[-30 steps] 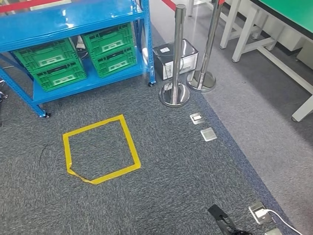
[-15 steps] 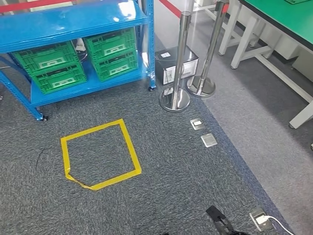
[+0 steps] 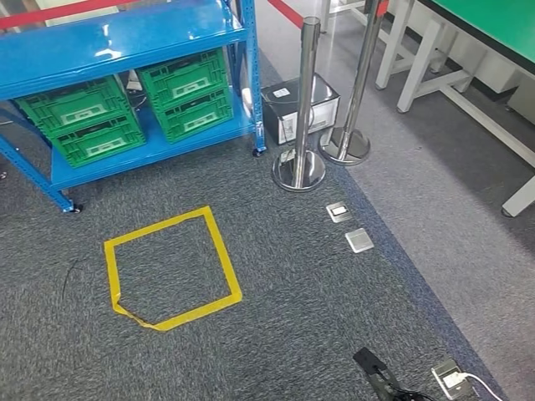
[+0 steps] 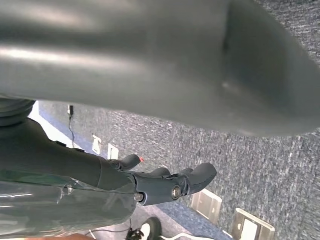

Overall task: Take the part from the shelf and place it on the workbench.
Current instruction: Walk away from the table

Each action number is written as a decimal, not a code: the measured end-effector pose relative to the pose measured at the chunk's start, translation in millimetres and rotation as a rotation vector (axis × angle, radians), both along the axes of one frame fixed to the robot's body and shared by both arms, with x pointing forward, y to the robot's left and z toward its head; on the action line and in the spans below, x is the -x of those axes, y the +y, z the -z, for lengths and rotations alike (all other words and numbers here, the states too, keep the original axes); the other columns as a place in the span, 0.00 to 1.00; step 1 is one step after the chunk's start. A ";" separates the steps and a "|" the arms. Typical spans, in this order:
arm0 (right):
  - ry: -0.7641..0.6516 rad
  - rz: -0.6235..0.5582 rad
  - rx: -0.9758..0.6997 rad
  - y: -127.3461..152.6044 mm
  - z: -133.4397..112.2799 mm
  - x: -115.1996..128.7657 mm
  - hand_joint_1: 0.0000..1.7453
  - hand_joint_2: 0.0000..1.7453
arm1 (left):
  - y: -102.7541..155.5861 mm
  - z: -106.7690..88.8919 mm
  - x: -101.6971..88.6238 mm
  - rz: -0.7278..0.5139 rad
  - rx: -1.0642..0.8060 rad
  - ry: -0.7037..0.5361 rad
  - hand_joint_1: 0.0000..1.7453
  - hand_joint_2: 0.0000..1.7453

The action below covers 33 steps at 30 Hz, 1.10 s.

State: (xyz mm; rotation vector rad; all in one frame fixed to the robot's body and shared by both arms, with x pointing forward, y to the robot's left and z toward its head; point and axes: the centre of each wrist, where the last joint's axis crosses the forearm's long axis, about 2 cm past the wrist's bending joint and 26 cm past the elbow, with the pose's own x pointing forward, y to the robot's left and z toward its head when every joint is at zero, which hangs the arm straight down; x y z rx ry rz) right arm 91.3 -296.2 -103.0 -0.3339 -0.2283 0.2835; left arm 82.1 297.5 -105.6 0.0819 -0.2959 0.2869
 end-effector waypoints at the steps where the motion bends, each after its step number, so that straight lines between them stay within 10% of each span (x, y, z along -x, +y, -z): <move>1: 0.001 0.000 0.000 0.0 0.0 0.2 0.00 0.00 | 0.3 0.1 0.7 0.000 0.000 0.002 0.00 0.00; 33: 0.003 0.015 -0.006 -0.1 0.6 2.7 0.00 0.00 | 0.3 -0.8 -4.0 0.009 0.001 0.006 0.00 0.00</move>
